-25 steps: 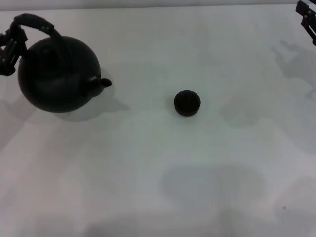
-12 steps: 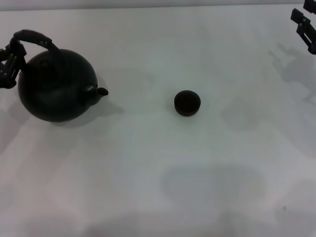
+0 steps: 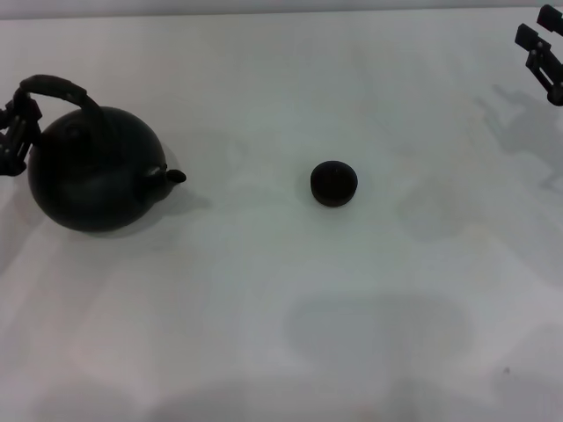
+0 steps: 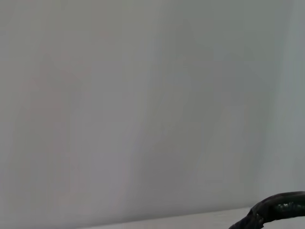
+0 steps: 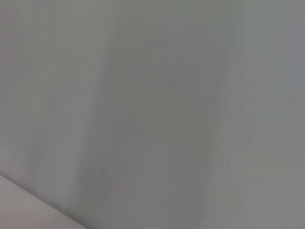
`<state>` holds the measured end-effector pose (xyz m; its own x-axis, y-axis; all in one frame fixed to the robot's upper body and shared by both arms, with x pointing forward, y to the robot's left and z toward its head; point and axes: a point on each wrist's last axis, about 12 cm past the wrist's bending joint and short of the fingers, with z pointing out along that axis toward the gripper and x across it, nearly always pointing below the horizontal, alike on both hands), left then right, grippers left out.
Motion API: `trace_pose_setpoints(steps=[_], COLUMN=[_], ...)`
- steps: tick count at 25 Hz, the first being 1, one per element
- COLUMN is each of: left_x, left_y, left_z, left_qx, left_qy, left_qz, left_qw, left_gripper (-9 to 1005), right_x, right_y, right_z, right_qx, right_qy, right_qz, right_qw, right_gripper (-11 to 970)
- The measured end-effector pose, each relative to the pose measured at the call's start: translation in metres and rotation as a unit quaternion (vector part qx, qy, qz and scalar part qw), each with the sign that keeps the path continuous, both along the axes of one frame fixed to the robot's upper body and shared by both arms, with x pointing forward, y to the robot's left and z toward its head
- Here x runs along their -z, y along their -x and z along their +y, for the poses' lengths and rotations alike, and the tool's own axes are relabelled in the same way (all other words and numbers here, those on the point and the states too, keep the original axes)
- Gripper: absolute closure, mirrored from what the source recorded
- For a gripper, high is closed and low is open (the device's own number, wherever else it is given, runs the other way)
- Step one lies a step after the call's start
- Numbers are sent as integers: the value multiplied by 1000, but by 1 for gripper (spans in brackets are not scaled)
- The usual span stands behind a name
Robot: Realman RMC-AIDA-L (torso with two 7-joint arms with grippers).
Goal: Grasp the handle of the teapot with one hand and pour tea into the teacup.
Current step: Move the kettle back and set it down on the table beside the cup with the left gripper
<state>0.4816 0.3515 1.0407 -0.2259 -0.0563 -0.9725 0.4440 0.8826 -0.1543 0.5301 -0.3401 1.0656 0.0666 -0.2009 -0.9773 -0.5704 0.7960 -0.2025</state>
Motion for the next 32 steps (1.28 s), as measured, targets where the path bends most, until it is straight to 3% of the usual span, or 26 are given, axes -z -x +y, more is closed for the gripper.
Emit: trace_pose_setpoints(steps=[22, 30, 32], left_x=[8, 8, 8], left_y=[5, 5, 5], left_z=[4, 6, 8], left_qx=[-16, -25, -30], left_qy=[4, 4, 5], left_qz=[11, 11, 11], left_qw=[1000, 1000, 999], left_gripper=[834, 804, 758], right_x=[2, 2, 2], right_y=[5, 5, 5], right_z=[1, 1, 1], right_qx=[-7, -7, -7], right_qy=[-7, -7, -7], right_qz=[0, 0, 0], right_qw=[1000, 1000, 1000], right_gripper=[642, 641, 641])
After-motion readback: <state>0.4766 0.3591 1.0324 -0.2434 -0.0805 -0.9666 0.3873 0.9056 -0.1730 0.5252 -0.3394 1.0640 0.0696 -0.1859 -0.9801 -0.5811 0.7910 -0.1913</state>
